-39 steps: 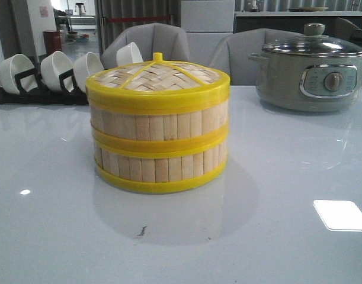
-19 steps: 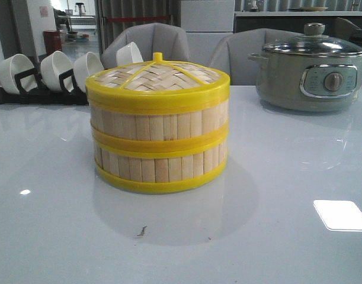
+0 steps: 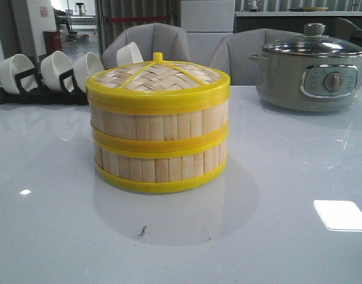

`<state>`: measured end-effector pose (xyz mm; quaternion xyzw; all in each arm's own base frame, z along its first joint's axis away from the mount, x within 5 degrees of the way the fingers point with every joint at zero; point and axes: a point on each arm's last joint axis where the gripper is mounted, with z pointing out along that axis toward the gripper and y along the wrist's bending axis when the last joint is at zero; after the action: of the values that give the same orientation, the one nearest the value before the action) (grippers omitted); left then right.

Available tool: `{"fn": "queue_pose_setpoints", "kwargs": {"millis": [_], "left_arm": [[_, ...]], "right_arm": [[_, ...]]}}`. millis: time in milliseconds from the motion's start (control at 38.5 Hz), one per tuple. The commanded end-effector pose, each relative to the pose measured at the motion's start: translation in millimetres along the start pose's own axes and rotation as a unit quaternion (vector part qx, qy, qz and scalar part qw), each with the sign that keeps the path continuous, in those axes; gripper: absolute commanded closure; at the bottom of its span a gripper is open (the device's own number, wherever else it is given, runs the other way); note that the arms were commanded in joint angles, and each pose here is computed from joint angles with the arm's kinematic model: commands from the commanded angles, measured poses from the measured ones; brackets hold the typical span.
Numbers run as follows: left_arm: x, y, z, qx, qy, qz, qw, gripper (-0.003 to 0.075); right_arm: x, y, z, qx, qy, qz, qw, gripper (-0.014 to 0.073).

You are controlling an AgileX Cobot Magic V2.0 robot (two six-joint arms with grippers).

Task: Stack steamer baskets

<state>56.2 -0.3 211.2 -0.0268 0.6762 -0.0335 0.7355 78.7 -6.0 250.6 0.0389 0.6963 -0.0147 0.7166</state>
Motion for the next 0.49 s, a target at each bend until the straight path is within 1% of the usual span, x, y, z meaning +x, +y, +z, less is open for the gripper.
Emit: {"fn": "queue_pose_setpoints", "kwargs": {"millis": [0, 52, 130, 156, 234, 363, 467], "left_arm": [[-7.7, -1.2, -1.7, 0.006, -0.045, -0.001, 0.999, 0.0625], [-7.7, -1.2, -1.7, 0.006, -0.045, -0.001, 0.999, 0.0625], [-7.7, -1.2, -1.7, 0.006, -0.045, -0.001, 0.999, 0.0625], [-7.7, -1.2, -1.7, 0.006, -0.045, -0.001, 0.999, 0.0625], [-7.7, -1.2, -1.7, 0.006, -0.045, -0.001, 0.999, 0.0625], [-7.6, -1.2, -1.5, 0.006, -0.044, -0.001, 0.999, 0.0625], [-7.6, -1.2, -1.5, 0.006, -0.044, -0.001, 0.999, 0.0625]], "right_arm": [[5.3, -0.6, -6.8, 0.001, -0.048, 0.009, 0.999, 0.054], [21.2, -1.3, -11.6, 0.001, -0.048, 0.021, 0.999, 0.054], [34.4, -1.8, -17.8, 0.001, -0.057, 0.03, 0.998, 0.054], [35.8, -1.8, -20.3, 0.001, -0.049, 0.033, 0.998, 0.054], [37.2, -1.8, -26.3, 0.0, -0.054, 0.033, 0.998, 0.054], [41.0, -1.9, -25.8, 0.002, -0.033, 0.033, 0.999, 0.054], [41.6, -1.9, -25.8, 0.002, -0.03, 0.033, 0.999, 0.054]]}}
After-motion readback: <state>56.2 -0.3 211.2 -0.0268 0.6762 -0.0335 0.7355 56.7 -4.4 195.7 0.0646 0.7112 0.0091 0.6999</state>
